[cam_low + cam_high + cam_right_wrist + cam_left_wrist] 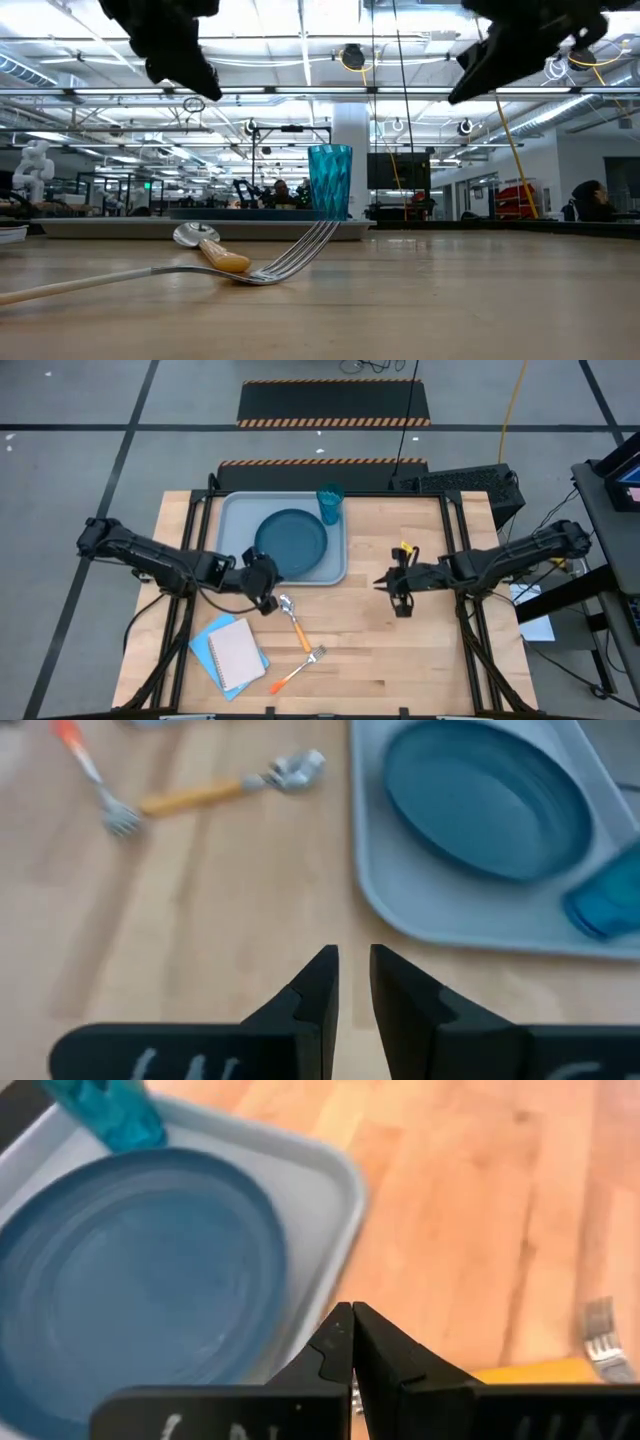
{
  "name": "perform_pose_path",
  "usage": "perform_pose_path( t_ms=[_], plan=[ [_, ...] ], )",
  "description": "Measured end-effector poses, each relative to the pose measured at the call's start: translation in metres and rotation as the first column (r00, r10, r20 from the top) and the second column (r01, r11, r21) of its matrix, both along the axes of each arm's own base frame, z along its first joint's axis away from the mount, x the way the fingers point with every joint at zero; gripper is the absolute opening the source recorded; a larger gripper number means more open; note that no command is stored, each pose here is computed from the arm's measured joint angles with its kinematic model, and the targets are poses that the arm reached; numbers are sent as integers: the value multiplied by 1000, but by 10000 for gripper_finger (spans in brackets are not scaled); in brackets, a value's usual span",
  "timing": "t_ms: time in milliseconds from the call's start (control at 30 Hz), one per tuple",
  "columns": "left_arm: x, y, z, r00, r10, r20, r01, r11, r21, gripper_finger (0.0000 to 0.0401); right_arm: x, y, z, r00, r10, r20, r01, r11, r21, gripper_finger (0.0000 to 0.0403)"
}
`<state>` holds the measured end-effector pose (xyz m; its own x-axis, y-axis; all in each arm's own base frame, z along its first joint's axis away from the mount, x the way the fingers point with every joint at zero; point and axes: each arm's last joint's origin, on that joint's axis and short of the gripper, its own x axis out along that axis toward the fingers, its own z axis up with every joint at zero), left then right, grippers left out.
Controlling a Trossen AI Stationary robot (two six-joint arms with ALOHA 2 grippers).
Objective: Pick and place plate/cup/fork/spoon on tray
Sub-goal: Put the yellow spoon on the light blue tray to the left of the blue plate
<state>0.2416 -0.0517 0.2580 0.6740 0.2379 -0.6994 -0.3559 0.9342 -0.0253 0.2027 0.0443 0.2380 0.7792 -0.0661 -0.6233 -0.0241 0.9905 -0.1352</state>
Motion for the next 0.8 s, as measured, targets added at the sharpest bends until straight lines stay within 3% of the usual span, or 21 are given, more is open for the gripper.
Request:
perform_pose_path(
  t_ms=[133,467,600,800],
  plan=[
    [4,-11,-5,1000,-8,10,9,999,-33,3,1,17,5,996,44,76,-48,997,52,54],
    [22,-41,-41,996,34,-77,-53,964,-261,3,7,45,7,979,98,178,-113,991,78,54],
    [30,-56,-60,991,-6,-131,-38,941,-336,5,13,49,4,978,79,195,-103,988,115,54],
    [47,-63,-74,997,19,-71,-45,919,-392,6,18,57,-6,982,99,162,-118,987,113,54]
  ],
)
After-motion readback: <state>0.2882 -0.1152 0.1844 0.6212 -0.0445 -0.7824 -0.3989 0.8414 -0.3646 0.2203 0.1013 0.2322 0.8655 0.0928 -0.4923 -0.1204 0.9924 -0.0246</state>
